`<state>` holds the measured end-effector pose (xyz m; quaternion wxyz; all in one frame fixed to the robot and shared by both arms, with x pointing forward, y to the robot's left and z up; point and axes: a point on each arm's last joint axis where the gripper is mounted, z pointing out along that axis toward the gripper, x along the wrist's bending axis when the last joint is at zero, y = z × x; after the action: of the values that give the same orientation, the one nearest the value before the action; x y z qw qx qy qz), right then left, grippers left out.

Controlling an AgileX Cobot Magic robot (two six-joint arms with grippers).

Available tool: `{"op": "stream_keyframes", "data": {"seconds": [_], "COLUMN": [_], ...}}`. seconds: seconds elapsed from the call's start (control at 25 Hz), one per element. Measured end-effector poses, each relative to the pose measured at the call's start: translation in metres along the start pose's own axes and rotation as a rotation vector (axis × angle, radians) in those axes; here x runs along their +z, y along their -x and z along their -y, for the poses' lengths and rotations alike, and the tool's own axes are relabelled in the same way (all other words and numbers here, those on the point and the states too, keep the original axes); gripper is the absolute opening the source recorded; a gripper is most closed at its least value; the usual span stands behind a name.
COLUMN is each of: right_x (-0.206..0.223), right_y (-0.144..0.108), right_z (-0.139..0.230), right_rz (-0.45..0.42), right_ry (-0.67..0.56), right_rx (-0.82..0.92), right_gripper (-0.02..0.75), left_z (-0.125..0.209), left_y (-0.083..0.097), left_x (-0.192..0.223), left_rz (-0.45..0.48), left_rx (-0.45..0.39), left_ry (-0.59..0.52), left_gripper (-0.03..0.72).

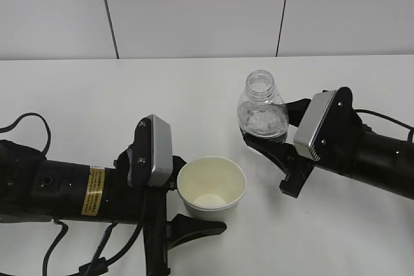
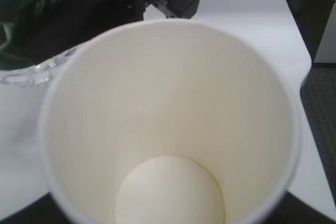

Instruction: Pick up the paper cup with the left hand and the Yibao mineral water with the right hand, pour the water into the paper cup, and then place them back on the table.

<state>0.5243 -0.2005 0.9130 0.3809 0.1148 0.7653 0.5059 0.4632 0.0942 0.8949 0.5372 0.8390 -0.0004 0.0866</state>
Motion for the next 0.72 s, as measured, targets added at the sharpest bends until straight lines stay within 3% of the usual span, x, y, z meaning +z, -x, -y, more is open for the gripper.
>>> {"op": "stream_keyframes", "data": {"seconds": [0.72], "right_x": [-0.007], "right_y": [0.005], "right_z": [-0.017], "right_rz": [-0.057], "right_ry": [-0.045], "right_rx": [-0.136], "right_gripper": [0.414], "left_z": [-0.003], "left_y": [0.004], "left_x": [0.000], "left_rz": [0.042], "left_rx": [0.025], "left_ry": [0.033], "left_gripper": [0.433]}}
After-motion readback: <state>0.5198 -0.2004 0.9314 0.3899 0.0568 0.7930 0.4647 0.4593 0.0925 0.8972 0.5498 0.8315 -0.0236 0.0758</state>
